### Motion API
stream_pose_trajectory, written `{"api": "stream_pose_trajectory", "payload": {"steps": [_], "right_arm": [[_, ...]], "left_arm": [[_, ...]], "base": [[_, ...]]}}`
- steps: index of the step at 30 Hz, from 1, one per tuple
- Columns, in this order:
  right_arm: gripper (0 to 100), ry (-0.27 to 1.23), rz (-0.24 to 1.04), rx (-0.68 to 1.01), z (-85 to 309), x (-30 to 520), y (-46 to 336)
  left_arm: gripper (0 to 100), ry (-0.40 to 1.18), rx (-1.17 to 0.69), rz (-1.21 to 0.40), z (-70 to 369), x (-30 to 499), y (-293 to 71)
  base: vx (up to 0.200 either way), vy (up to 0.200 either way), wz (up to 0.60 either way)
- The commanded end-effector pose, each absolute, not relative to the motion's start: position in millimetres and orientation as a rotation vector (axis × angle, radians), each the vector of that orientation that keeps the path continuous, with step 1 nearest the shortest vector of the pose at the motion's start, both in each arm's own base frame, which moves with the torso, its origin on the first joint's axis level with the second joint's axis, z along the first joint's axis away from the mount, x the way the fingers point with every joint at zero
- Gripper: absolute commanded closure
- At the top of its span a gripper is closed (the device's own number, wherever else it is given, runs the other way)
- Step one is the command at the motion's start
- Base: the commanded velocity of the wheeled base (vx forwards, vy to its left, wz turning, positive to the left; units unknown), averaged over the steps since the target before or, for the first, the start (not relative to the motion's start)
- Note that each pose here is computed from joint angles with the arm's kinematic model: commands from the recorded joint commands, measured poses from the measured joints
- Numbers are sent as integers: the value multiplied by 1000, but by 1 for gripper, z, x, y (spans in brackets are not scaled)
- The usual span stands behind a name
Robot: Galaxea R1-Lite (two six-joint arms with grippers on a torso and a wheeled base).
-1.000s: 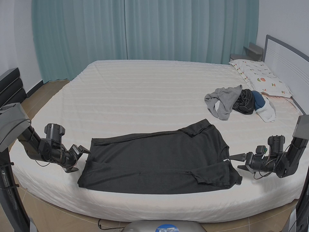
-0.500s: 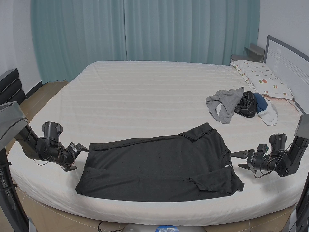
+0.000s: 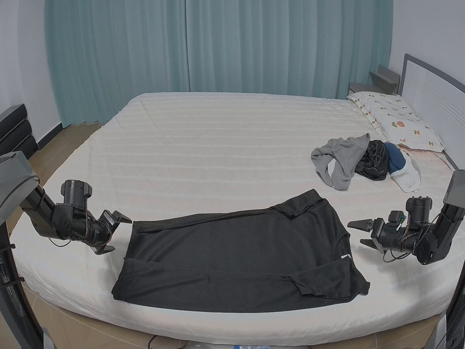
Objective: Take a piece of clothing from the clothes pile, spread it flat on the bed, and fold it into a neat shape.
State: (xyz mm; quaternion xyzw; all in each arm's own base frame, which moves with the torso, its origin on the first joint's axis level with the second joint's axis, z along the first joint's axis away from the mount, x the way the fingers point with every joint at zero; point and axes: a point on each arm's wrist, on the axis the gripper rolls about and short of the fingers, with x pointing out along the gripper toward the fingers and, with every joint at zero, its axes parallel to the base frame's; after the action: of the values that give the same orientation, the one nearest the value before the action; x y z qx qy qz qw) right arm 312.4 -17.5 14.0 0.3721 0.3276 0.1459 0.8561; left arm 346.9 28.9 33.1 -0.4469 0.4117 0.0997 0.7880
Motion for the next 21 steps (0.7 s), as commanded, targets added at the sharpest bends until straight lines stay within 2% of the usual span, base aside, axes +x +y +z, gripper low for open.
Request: {"api": "stream_pose_trajectory", "payload": {"steps": [1, 14, 20, 21], "right_arm": [[0, 642, 288, 775, 28, 320, 5], [0, 671, 279, 734, 28, 341, 35], [0, 683, 245, 718, 25, 350, 42], [0, 681, 232, 712, 25, 353, 45]], "left_arm": [[0, 869, -964, 200, 37, 343, 29], [0, 862, -973, 211, 34, 339, 32], [0, 862, -973, 211, 34, 339, 32], [0, 862, -972, 210, 34, 339, 32]], "base": [[0, 0, 0], [0, 0, 0], [0, 200, 0], [0, 0, 0]]}}
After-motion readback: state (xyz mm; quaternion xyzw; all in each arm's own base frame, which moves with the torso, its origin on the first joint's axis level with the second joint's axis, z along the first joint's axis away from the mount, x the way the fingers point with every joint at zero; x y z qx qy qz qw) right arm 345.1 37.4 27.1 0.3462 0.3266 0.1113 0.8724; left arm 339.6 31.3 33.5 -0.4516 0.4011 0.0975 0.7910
